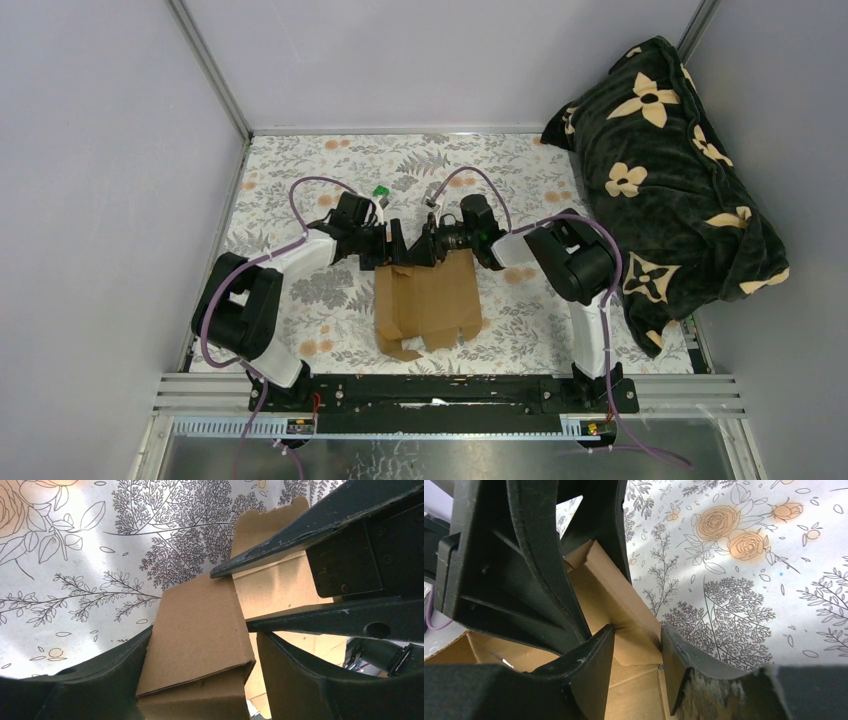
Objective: Fold the paper box
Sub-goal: Fold the paper box at the center of the board.
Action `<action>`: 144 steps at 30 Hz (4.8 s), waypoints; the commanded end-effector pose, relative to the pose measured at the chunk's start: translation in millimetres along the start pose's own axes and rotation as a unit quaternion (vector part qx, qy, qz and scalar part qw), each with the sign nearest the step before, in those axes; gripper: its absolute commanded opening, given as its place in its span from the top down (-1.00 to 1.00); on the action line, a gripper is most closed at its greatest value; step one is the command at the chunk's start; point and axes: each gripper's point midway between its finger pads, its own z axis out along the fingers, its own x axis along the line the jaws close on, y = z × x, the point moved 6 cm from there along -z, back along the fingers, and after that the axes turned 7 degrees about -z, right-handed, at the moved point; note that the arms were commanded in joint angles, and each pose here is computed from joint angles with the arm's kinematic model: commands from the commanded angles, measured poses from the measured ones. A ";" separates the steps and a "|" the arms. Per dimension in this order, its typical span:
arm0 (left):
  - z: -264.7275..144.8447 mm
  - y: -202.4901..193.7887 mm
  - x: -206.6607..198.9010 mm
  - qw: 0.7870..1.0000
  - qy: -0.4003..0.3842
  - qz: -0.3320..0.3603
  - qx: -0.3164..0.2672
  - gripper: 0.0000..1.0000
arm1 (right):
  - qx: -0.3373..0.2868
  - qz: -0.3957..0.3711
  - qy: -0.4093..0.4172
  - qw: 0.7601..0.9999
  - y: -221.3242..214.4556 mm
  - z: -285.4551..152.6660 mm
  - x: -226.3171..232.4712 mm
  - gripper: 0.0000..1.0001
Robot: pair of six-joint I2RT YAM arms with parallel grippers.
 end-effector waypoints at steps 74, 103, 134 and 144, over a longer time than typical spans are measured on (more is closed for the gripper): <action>-96.5 45.3 -46.7 0.976 -0.145 0.000 -0.160 -0.51 | 0.090 -0.154 -0.299 0.938 10.1 -57.4 94.1 0.83; -17.8 0.3 -45.7 0.962 -0.256 -0.050 -0.081 -0.42 | 0.043 -0.099 -0.289 0.951 44.4 -44.8 108.4 0.88; -17.5 -8.6 -5.9 0.978 -0.170 -0.077 -0.091 -0.40 | 0.494 -0.006 -0.243 0.835 -10.3 -109.2 134.2 0.73; -11.0 -15.0 -29.6 0.973 -0.215 -0.050 -0.066 -0.40 | 0.531 -0.018 -0.256 0.808 -18.6 -83.3 103.9 0.58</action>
